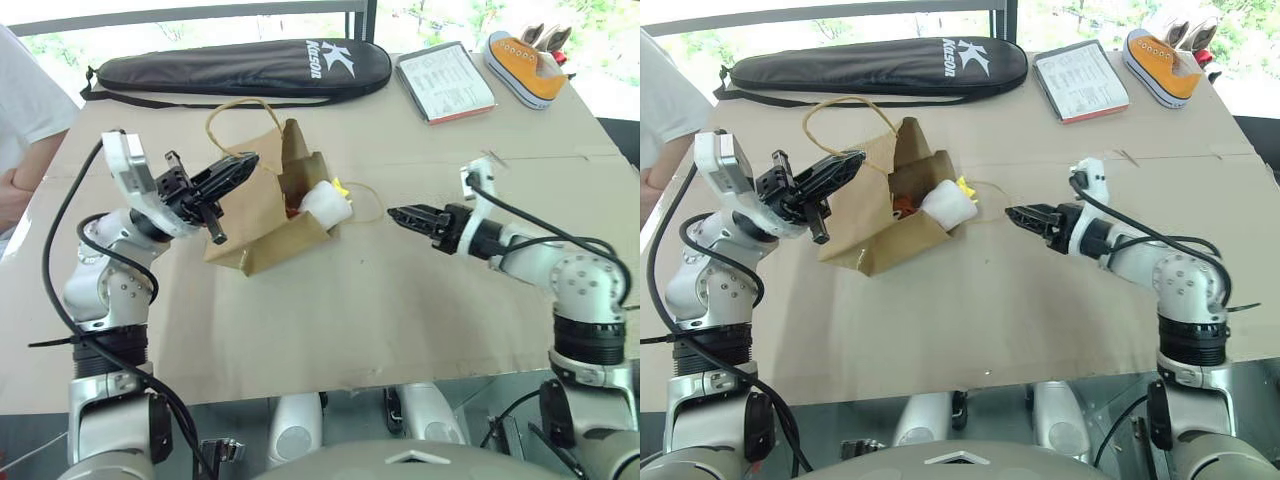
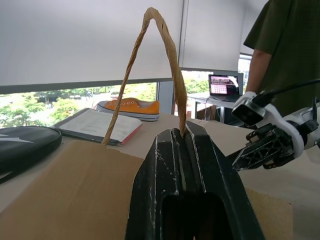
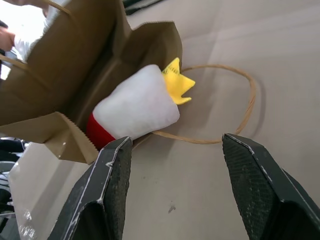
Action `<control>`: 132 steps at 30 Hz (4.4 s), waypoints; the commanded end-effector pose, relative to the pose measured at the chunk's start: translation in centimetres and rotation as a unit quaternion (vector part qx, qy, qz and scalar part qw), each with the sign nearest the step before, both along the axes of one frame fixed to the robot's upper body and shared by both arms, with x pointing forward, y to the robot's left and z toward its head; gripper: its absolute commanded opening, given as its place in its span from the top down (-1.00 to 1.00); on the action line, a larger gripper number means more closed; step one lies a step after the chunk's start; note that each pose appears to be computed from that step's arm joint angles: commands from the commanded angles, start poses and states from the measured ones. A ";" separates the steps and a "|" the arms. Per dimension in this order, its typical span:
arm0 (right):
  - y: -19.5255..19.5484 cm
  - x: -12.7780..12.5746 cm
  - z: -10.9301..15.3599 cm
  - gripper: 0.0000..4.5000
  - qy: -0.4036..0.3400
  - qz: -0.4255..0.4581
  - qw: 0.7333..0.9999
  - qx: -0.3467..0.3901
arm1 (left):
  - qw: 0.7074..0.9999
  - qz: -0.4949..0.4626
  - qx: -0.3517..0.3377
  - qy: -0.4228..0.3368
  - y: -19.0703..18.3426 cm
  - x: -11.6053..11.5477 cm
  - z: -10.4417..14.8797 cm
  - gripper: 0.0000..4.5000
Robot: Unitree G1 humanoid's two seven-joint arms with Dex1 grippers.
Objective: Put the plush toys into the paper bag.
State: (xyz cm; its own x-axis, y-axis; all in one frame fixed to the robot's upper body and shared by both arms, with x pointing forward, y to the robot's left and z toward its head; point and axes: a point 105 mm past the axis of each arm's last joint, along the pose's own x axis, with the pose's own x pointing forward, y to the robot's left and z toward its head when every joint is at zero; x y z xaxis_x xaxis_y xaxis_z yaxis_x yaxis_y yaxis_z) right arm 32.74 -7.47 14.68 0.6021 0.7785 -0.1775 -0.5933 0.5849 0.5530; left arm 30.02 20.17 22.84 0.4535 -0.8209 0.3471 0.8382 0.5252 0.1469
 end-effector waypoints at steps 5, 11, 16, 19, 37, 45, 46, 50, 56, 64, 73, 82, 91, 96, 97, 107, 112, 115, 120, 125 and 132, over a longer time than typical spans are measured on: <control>2.3 2.5 -1.7 -0.19 0.016 0.006 1.000 -0.011 | 0.999 0.019 -0.004 -0.037 0.8 -2.0 1.5 1.00; 3.7 3.1 0.0 -0.19 0.011 0.027 0.998 0.064 | 0.998 0.046 0.000 -0.033 1.5 -3.3 1.2 1.00; 4.6 2.4 1.3 0.80 -0.024 0.062 0.994 0.089 | 0.998 0.060 -0.001 -0.032 1.6 -3.9 1.1 1.00; 4.6 1.8 2.8 0.98 -0.045 0.081 0.988 0.123 | 0.997 0.063 -0.002 -0.032 1.6 -4.0 1.1 1.00; 3.3 -5.7 17.6 0.98 -0.260 0.135 0.936 0.196 | 0.998 0.029 0.006 -0.056 -0.1 2.1 4.9 1.00; 3.8 -3.3 15.2 0.98 -0.239 0.052 0.966 0.084 | 0.995 -0.013 0.095 -0.002 -4.0 5.6 1.5 1.00; 3.8 -3.2 15.6 0.98 -0.241 0.043 0.966 0.085 | 0.997 -0.012 0.082 0.002 -4.1 5.9 1.9 1.00; 3.0 -2.5 17.0 0.98 -0.246 0.009 0.964 0.103 | 0.997 0.016 0.072 0.003 -3.4 7.3 2.8 1.00; 3.3 -4.0 18.2 0.98 -0.265 0.022 0.958 0.108 | 0.997 0.018 0.072 -0.002 -3.2 8.0 3.6 1.00; 1.7 -1.6 12.7 0.39 -0.231 -0.025 0.973 -0.003 | 0.993 0.002 0.115 0.021 -3.7 8.8 1.9 1.00; -3.4 -7.4 13.9 -0.75 -0.313 0.043 0.945 -0.083 | 0.995 -0.057 0.022 0.074 -2.4 6.8 2.7 -0.44; -6.0 -5.2 7.7 -0.12 -0.299 0.023 0.929 -0.218 | 0.991 -0.026 0.078 0.103 -3.7 1.5 -2.4 -1.00; 0.6 -2.1 5.3 0.98 -0.360 0.095 0.907 -0.198 | 0.990 0.041 0.100 0.094 -6.1 0.0 -4.4 -1.00; 3.5 -1.3 4.7 0.98 -0.375 0.128 0.901 -0.176 | 0.989 0.070 0.115 0.067 -7.5 -0.1 -4.5 -1.00; 4.0 -1.2 4.7 0.98 -0.376 0.132 0.901 -0.172 | 0.988 0.074 0.117 0.064 -7.7 -0.1 -4.6 -1.00; 6.4 -0.3 4.0 0.98 -0.371 0.130 0.910 -0.131 | 0.983 0.129 0.123 0.036 -8.7 1.2 -4.6 -1.00; 6.4 -0.2 3.8 0.98 -0.368 0.126 0.912 -0.129 | 0.980 0.153 0.126 0.029 -9.2 1.7 -5.2 -1.00; 5.8 -0.4 4.2 0.98 -0.369 0.117 0.913 -0.129 | 0.979 0.156 0.132 0.026 -9.0 1.9 -5.6 -1.00; 4.8 -1.3 5.0 1.00 -0.365 0.113 0.917 -0.116 | 0.978 0.150 0.145 0.021 -8.7 2.7 -6.1 -0.32; 3.9 -2.1 6.0 1.00 -0.366 0.104 0.919 -0.102 | 0.979 0.143 0.148 0.018 -8.9 3.5 -6.4 0.81; 1.9 -2.8 6.5 1.00 -0.372 0.079 0.917 -0.118 | 0.984 0.093 0.151 -0.011 -8.5 3.4 -5.7 0.99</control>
